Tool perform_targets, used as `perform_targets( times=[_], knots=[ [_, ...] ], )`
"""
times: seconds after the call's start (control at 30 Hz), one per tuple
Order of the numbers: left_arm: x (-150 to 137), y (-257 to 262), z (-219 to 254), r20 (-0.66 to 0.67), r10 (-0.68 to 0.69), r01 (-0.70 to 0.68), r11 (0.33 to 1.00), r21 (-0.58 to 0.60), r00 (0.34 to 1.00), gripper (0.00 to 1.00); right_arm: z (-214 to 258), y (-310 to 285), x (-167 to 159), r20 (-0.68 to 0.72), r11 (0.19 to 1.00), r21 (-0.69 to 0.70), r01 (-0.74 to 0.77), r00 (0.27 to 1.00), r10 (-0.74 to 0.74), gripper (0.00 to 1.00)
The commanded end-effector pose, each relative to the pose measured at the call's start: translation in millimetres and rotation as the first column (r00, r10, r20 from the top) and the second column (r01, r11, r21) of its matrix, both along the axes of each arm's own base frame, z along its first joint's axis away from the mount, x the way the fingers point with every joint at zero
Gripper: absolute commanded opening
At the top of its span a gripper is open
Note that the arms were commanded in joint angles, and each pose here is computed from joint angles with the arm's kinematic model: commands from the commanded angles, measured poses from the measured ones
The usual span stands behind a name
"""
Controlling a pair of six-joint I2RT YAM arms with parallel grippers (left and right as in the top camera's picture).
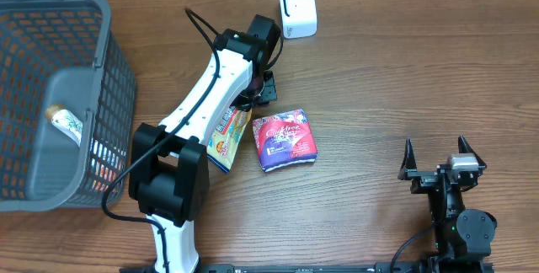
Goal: Scan the item barcode
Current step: 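Carry the yellow bag out and place it beside the red bag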
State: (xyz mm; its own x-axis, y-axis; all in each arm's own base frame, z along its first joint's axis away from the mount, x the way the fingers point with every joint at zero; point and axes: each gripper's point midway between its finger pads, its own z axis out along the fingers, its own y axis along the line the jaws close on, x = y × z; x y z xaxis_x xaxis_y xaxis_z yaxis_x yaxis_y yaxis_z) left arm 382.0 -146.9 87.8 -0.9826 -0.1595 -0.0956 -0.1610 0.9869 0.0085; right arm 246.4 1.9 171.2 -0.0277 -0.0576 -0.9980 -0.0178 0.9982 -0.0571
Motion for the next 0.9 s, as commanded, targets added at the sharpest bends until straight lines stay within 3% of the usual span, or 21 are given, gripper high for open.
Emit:
perform_targets(
  times=[0.0, 0.03, 0.2, 0.33, 0.43, 0.53, 0.63, 0.7, 0.73, 0.87],
  knots=[
    [21.9, -3.7, 37.9, 0.091, -0.057, 0.060, 0.998, -0.027, 0.994, 0.73, -1.5, 0.0, 0.1, 0.005, 1.000, -0.001, 0.002, 1.000, -0.002, 1.00],
    [30.9, -4.3, 65.2, 0.137, -0.082, 0.088, 0.996, -0.034, 0.987, 0.86, -1.5, 0.0, 0.1, 0.005, 1.000, -0.001, 0.002, 1.000, -0.002, 1.00],
    [45.5, 8.4, 173.7, 0.322, -0.055, 0.083, 0.994, -0.075, 0.945, 0.94, -1.5, 0.0, 0.1, 0.005, 1.000, -0.001, 0.002, 1.000, -0.002, 1.00],
    [30.6, 44.1, 249.1, 0.443, 0.017, 0.029, 0.995, -0.097, 0.896, 0.95, -1.5, 0.0, 0.1, 0.005, 1.000, -0.001, 0.002, 1.000, -0.002, 1.00],
    [23.7, 68.4, 280.6, 0.516, -0.010, 0.066, 0.994, -0.091, 0.856, 0.75, -1.5, 0.0, 0.1, 0.005, 1.000, -0.001, 0.002, 1.000, -0.002, 1.00],
    [21.7, 84.8, 282.9, 0.507, 0.060, 0.019, 0.989, -0.148, 0.860, 0.29, -1.5, 0.0, 0.1, 0.005, 1.000, -0.001, 0.002, 1.000, -0.002, 1.00],
    [21.7, 82.9, 256.7, 0.423, 0.055, 0.012, 0.988, -0.155, 0.904, 0.08, -1.5, 0.0, 0.1, 0.005, 1.000, -0.001, 0.002, 1.000, -0.002, 1.00],
    [18.1, 78.3, 226.3, 0.325, 0.045, 0.002, 0.990, -0.144, 0.945, 0.04, -1.6, 0.0, 0.1, 0.005, 1.000, -0.001, 0.002, 1.000, -0.002, 1.00],
    [10.5, 73.5, 192.8, 0.209, 0.045, -0.018, 0.991, -0.130, 0.977, 0.04, -1.6, 0.0, 0.1, 0.005, 1.000, -0.001, 0.002, 1.000, -0.002, 1.00],
    [-9.5, 71.8, 118.5, -0.023, 0.038, -0.039, 0.998, -0.044, 0.999, 0.04, -1.6, 0.0, 0.1, 0.005, 1.000, -0.001, 0.002, 1.000, -0.002, 1.00]
  ],
)
